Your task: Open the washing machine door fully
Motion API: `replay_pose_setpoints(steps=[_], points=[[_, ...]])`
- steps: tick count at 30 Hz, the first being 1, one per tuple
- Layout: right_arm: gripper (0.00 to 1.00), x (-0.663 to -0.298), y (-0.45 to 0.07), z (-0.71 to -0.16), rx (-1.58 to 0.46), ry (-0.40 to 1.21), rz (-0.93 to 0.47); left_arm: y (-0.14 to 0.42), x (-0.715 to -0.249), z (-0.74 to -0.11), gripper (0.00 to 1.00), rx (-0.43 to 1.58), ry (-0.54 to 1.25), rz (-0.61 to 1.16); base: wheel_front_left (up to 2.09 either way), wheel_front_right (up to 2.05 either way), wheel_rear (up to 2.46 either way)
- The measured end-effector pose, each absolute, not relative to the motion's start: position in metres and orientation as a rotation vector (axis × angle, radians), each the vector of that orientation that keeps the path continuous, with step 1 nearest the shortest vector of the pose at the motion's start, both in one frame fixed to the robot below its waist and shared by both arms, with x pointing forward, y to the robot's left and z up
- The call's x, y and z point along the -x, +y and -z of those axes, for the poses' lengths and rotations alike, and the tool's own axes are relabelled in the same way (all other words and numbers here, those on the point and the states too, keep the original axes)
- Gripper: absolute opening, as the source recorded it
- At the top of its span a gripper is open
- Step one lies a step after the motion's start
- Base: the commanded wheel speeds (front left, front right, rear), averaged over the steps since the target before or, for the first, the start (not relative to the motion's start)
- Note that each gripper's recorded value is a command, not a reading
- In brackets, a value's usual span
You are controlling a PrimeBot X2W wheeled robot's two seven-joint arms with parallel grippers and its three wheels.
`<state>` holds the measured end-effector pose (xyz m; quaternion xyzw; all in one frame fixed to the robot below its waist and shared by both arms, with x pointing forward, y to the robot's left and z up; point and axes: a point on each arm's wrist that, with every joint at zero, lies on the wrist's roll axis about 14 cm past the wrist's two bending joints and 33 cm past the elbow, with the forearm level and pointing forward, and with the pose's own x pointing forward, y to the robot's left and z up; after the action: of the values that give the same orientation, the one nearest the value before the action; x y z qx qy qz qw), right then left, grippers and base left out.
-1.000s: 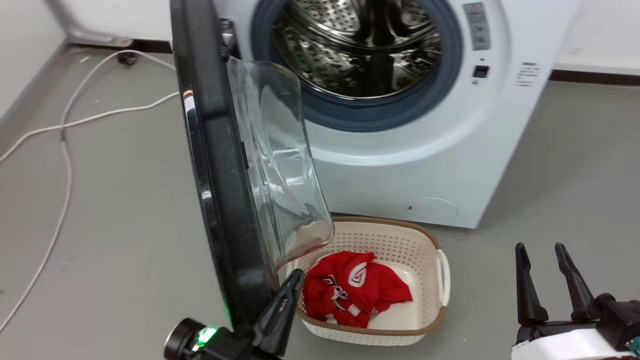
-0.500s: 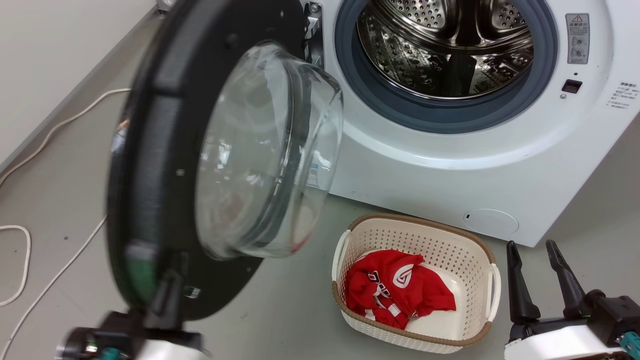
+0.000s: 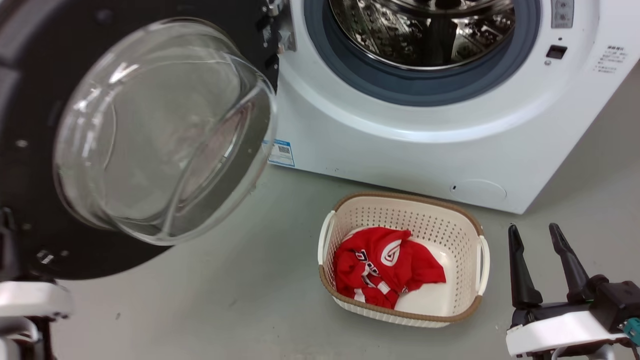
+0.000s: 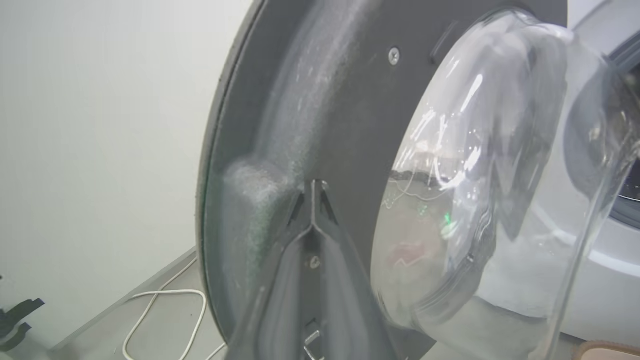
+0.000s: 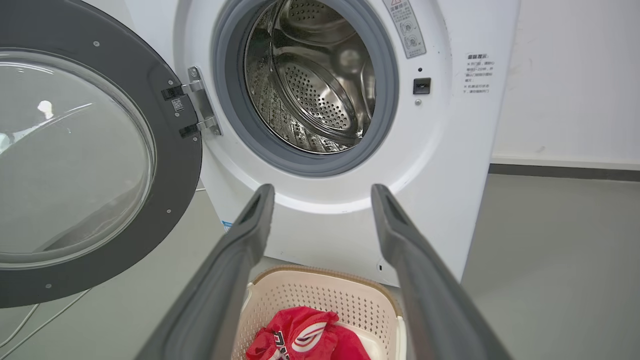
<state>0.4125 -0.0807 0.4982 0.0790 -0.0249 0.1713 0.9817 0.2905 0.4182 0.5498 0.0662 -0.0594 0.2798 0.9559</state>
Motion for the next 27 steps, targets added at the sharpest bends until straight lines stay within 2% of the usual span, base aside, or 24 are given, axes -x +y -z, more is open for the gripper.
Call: replay_pose_setpoints(steps=[15, 27], points=[[1.00, -0.425, -0.095, -0.484, -0.150, -0.023, -0.299, 0.471, -0.314, -0.546, 0.00, -0.178, -0.054, -0.644, 0.00, 0.00, 0.00], [1.00, -0.415, -0.098, -0.499, -0.156, -0.056, -0.291, 0.434, -0.291, -0.543, 0.00, -0.178, -0.090, -0.602, 0.00, 0.00, 0.00]])
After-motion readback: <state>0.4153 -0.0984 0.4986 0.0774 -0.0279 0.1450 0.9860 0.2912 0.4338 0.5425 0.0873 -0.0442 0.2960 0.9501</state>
